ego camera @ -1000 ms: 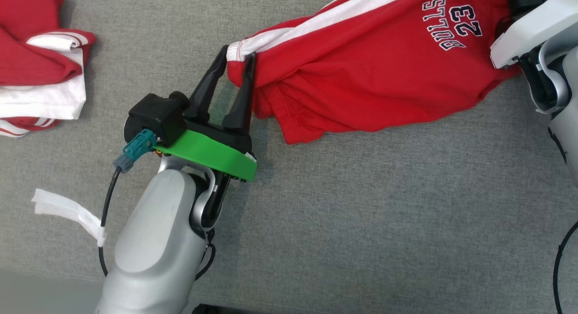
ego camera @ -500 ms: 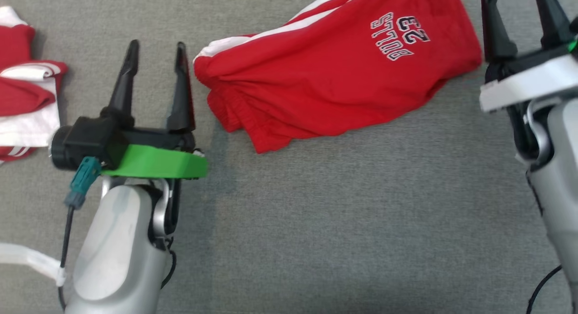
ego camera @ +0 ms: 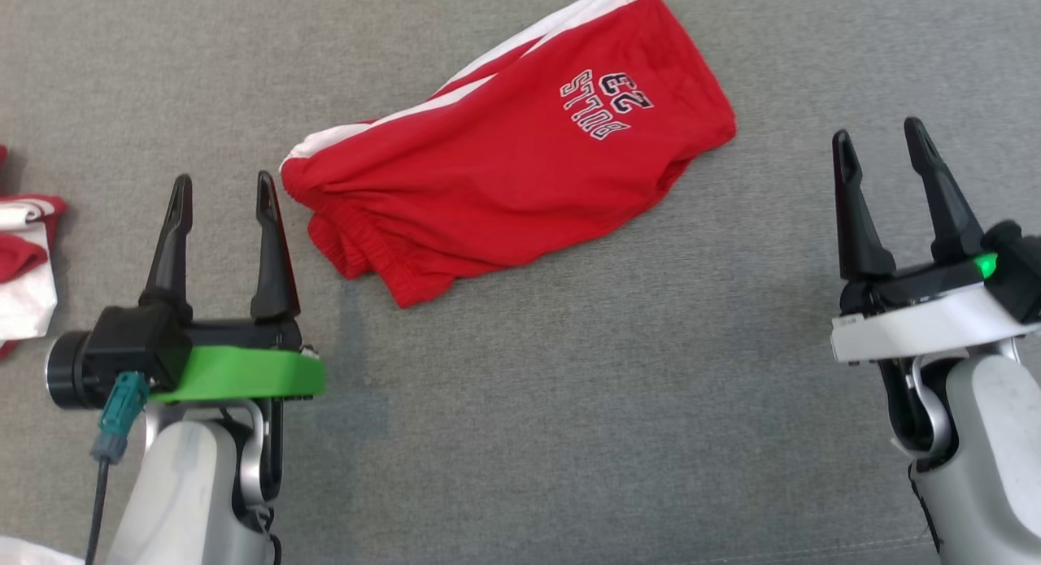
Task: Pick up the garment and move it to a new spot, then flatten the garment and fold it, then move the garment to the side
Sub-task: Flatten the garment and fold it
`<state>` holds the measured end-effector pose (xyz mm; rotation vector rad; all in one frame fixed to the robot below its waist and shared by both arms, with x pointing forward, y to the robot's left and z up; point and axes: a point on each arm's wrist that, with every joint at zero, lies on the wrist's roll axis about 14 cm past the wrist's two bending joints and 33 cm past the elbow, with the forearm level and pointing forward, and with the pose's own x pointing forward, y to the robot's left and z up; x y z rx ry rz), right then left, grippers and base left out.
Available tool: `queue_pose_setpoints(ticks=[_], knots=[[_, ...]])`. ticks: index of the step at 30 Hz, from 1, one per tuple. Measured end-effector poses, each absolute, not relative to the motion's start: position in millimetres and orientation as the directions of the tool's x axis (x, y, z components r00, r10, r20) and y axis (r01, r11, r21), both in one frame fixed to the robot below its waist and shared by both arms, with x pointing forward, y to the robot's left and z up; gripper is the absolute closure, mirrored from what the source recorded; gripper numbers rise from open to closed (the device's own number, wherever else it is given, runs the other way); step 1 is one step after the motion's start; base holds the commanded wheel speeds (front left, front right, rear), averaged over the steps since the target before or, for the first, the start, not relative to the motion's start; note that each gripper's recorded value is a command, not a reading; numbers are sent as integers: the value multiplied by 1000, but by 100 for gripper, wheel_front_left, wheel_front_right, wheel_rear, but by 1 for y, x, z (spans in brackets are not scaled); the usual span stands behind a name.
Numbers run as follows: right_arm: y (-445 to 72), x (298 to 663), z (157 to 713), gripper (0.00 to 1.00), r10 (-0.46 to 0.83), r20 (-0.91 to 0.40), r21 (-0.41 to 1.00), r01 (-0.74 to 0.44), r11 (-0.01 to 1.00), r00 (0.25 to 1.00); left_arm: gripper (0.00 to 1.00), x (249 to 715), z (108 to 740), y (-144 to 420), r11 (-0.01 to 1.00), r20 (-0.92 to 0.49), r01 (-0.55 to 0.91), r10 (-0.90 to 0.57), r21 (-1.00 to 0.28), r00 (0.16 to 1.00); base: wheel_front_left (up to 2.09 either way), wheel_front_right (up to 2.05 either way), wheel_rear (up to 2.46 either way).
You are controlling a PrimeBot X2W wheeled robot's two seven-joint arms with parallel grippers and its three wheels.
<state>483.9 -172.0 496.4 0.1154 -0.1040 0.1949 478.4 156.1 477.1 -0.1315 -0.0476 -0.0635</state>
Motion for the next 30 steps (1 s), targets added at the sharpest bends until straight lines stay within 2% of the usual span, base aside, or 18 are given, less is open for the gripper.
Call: queue_pose_setpoints(ticks=[5,14,24,30], knots=[[-185,461,506,0,144,122,101,-157,982,982,0,467,473,147,988,31,82,-79,-130,996,0,0,0],[-190,447,517,0,130,127,88,-142,986,983,0,461,478,140,985,40,95,-91,-143,995,0,0,0],[-191,453,510,0,135,95,75,-142,987,986,0,463,475,139,984,34,94,-90,-151,995,0,0,0],[-187,474,494,0,174,38,52,-176,983,984,0,477,476,135,982,54,109,-102,-155,993,0,0,0]])
